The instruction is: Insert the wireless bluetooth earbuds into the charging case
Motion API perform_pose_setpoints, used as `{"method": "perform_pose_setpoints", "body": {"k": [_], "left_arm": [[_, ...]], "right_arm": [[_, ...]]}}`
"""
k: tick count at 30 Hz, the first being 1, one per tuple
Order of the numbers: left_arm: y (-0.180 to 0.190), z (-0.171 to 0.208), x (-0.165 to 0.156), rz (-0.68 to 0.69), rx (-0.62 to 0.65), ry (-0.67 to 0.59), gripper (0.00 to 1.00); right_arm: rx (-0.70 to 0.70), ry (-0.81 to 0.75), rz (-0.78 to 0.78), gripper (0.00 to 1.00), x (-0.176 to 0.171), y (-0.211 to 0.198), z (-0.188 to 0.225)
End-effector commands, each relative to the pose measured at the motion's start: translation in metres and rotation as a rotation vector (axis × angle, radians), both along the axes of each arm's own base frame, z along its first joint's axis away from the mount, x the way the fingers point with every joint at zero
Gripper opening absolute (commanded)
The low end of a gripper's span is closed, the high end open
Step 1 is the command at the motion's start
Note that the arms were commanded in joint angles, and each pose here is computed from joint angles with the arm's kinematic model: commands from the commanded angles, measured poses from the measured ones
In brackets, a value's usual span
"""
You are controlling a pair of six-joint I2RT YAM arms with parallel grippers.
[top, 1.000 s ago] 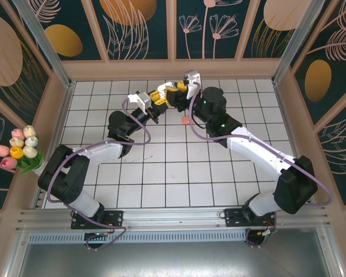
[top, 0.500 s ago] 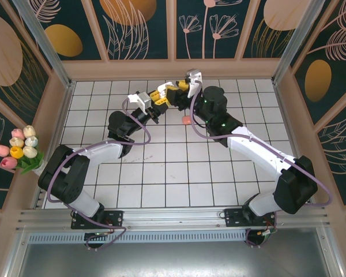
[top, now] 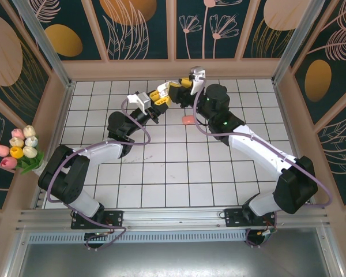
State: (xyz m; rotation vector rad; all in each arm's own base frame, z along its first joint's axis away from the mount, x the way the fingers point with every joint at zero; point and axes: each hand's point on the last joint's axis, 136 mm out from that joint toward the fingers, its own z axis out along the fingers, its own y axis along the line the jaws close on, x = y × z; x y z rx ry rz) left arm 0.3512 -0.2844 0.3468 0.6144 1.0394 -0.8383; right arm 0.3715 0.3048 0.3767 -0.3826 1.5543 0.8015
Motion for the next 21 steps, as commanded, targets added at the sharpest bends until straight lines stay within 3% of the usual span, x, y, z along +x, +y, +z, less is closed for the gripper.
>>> {"method": "perform_pose_setpoints", "body": {"k": [1, 14, 21], "left_arm": [[0.0, 0.016, -0.008, -0.02, -0.035, -0.059, 0.0], [0.001, 0.012, -0.007, -0.008, -0.029, -0.056, 0.0], [0.018, 0.006, -0.002, 0.087, -0.07, -0.035, 0.0]], "right_arm": [[0.069, -0.038, 0.021, 0.54, -0.003, -0.001, 0.028], [0.114, -0.033, 0.06, 0.55, -0.008, 0.002, 0.039], [0.208, 0.052, -0.062, 0.57, -0.007, -0.04, 0.024]]}}
